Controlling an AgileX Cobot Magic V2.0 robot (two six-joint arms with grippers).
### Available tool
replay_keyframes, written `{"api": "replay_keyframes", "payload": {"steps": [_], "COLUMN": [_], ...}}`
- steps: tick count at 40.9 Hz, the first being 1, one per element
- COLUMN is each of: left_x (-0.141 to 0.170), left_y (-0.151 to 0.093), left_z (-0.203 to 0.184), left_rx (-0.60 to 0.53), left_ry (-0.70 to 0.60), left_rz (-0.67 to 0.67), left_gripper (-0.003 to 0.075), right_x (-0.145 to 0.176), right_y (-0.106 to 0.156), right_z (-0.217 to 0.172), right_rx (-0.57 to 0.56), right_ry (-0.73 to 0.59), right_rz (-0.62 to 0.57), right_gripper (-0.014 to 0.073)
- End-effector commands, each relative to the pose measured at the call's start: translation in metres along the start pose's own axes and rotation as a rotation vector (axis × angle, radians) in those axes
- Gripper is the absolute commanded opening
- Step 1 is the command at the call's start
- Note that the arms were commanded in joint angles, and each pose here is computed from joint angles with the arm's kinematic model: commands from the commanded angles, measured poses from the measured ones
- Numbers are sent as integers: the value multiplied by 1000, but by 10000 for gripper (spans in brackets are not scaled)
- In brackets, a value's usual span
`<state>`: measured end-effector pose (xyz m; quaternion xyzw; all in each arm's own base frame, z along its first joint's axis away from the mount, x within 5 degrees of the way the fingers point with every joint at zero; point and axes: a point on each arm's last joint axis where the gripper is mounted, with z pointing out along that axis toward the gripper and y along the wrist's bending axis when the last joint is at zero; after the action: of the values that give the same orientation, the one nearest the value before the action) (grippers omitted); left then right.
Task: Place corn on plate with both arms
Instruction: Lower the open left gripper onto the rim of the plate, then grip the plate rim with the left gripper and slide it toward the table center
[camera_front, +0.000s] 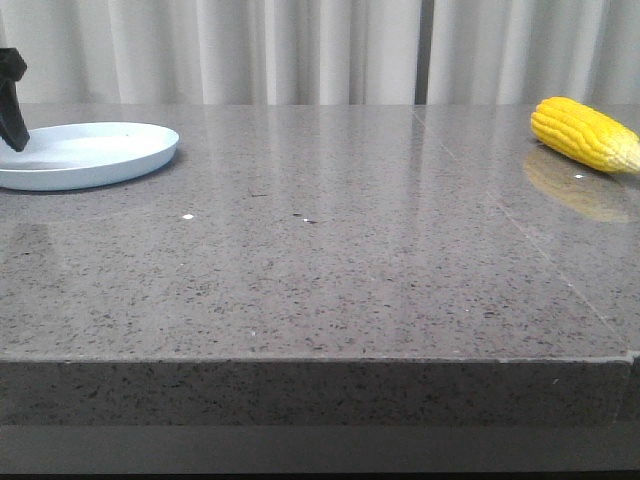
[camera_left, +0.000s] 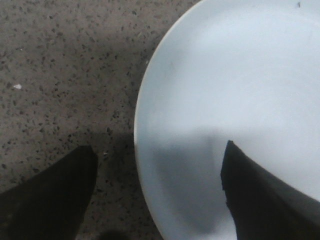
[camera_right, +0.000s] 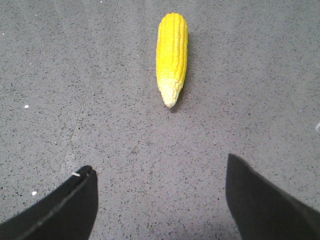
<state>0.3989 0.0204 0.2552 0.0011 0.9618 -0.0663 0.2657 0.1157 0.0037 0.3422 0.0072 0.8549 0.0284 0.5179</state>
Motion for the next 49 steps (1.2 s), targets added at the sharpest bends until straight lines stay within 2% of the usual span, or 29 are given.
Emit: {"api": "replay_keyframes", "payload": {"steps": [1,6,13,17,26,32,41,49], "left_x": [-14,-13,-14,-14,-16,-19,-18,-9], "left_y": [-3,-2,-2,-2,-7,-23,-67,-116], "left_z": [-17,-14,-14,-14,-33,-57,-90,-93], "left_rx": [6,7,5,5,7,24,89,185], "left_ry": [-96,-84,-91,-91,-127,-186,-264,-260], "left_rz": [-6,-7,-7,-7,3,39,137,230], "left_gripper": [445,307,76,-20,-20,-20,-20,-20], "right_x": [-16,-16,-16,-16,-16,-16,-16,-16], "right_y": [-1,-1,-1,-1,-1,-1,-1,-1], "right_z": [-4,-4,-4,-4,-4,-4,-4,-4], "right_rx": [12,12,12,12,12,12,12,12], "right_ry": [-99,-99,-99,-99,-99,-99,-99,-99], "right_rz": [-12,-12,-12,-12,-12,-12,-12,-12], "right_gripper": [559,559,559,559,559,559,559,559]}}
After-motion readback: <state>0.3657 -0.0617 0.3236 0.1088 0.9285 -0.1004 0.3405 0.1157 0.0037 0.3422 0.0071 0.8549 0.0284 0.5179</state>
